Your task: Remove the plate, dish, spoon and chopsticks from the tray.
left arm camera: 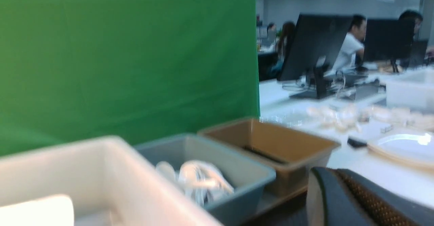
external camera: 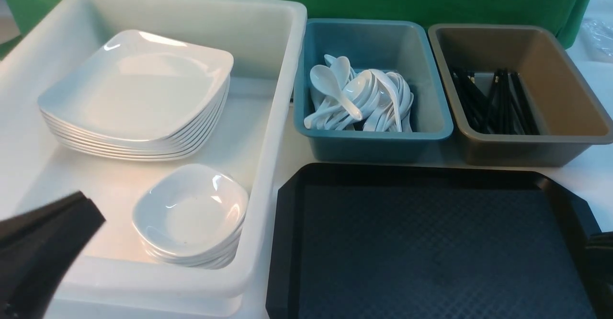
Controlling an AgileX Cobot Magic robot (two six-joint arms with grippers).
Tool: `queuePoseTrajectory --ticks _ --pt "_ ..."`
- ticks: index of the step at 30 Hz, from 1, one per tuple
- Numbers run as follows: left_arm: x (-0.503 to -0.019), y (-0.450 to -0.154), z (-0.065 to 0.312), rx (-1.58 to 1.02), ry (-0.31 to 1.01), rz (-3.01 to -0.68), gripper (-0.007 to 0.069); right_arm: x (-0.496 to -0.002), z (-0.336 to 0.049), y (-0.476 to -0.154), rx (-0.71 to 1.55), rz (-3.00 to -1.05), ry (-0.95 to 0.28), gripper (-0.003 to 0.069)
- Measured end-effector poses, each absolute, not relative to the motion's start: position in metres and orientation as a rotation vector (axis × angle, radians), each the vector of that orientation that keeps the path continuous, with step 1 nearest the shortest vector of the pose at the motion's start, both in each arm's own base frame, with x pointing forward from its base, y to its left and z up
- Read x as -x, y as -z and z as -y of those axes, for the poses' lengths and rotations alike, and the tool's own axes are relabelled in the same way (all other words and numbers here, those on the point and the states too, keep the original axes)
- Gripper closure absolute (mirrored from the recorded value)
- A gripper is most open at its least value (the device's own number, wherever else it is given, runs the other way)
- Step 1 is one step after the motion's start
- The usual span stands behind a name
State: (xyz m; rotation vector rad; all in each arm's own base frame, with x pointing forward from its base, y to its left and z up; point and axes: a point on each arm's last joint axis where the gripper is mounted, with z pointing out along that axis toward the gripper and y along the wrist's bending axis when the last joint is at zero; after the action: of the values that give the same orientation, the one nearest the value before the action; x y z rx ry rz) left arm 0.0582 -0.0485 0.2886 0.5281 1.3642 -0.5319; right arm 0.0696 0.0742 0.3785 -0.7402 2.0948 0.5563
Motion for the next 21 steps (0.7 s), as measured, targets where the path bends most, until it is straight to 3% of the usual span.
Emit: queuePoseTrajectory --ticks 7,13,21 --pt "-0.06 -0.27 0.05 -0.552 0.519 -1.43 0.0613 -0.069 -0.074 -0.379 0.74 -2.085 -0.559 0.0599" --pt "-0.061 -0.256 0.051 -0.571 0.508 -1.477 0.0613 -0.071 -0.052 -0.378 0.619 -2.017 -0.402 0.0631" --pt "-0.061 -0.255 0.051 -0.573 0.507 -1.482 0.0613 -0.062 -0.021 -0.283 0.316 -1.877 -0.188 0.0641"
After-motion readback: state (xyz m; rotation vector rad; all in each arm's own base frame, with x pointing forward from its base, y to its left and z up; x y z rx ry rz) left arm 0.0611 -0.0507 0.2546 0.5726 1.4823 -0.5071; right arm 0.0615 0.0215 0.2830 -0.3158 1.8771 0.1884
